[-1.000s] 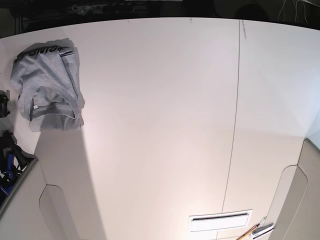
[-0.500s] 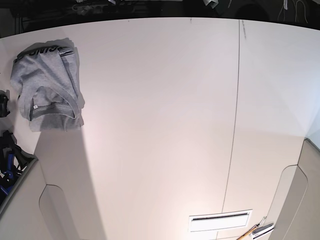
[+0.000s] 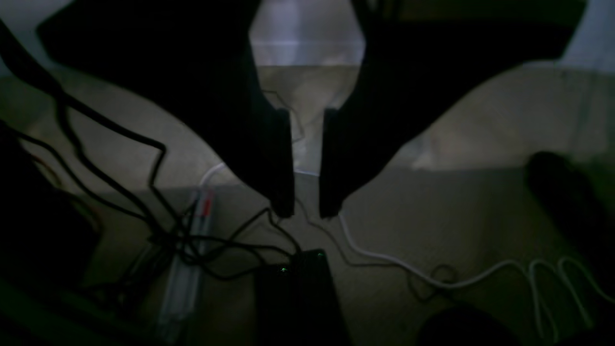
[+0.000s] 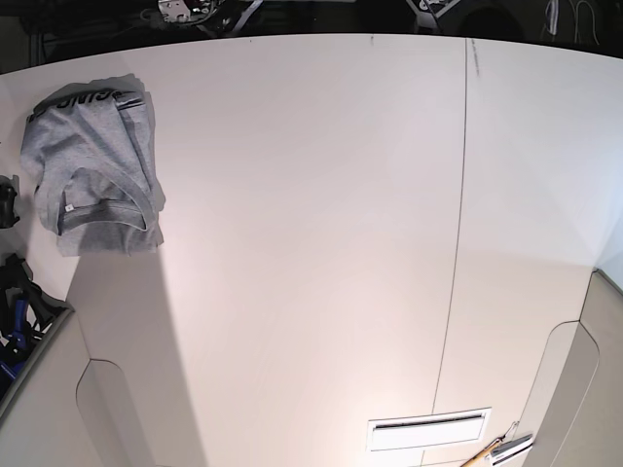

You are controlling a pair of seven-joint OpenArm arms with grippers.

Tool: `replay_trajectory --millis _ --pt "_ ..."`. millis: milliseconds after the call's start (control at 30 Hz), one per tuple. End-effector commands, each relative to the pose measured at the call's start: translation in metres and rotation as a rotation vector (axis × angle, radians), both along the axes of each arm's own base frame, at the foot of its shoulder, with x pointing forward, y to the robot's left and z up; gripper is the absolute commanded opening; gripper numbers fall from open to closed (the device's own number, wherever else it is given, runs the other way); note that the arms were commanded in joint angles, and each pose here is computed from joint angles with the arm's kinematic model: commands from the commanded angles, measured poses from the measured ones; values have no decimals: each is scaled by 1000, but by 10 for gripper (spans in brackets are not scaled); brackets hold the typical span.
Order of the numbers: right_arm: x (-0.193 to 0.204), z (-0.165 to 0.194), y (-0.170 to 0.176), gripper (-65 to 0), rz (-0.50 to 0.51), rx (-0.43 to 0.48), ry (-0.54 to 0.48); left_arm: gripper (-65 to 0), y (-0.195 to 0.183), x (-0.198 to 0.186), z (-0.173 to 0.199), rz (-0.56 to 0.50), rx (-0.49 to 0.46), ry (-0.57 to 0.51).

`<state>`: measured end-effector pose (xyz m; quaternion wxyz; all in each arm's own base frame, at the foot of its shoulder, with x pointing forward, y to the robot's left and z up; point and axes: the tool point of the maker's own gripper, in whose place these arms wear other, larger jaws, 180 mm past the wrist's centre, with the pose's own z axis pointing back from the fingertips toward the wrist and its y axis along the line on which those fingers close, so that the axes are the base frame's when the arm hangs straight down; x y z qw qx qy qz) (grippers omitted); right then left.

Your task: Fold the T-shirt properly

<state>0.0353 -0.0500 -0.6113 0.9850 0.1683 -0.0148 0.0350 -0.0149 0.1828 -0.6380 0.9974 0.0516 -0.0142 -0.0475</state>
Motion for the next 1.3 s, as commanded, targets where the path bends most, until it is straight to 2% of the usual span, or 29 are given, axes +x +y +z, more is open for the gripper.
replay_trajectory --millis 0,67,133,333,467,567,700,867,1067,1267 --pt "12 3 6 -650 -34 21 -28 -581 1 -4 0 -3 0 5" --pt "24 4 9 -650 -69 29 -45 -607 -2 -4 0 -6 -14 6" --pt "32 5 9 -650 -72 28 -57 -607 -6 -5 0 -14 -36 10" --pt "37 3 -11 -650 -15 -22 -60 -607 -5 -1 0 -21 -37 -10" --pt "36 3 -26 -650 11 -21 -63 -607 6 6 1 -37 -9 -40" --pt "36 4 -32 -650 -13 -1 -60 -607 3 3 1 -39 -75 -28" --pt "37 4 -46 -650 -15 -20 -59 -607 -3 0 3 -26 -168 -19" --pt "37 3 -60 -650 -8 -42 -60 -607 -1 5 4 -12 -180 -41" --pt "34 3 -59 -650 -15 -38 -54 -607 2 4 4 -15 -179 -39" --pt "12 1 -57 -650 -15 -35 -19 -607 -17 3 7 -43 -284 -34"
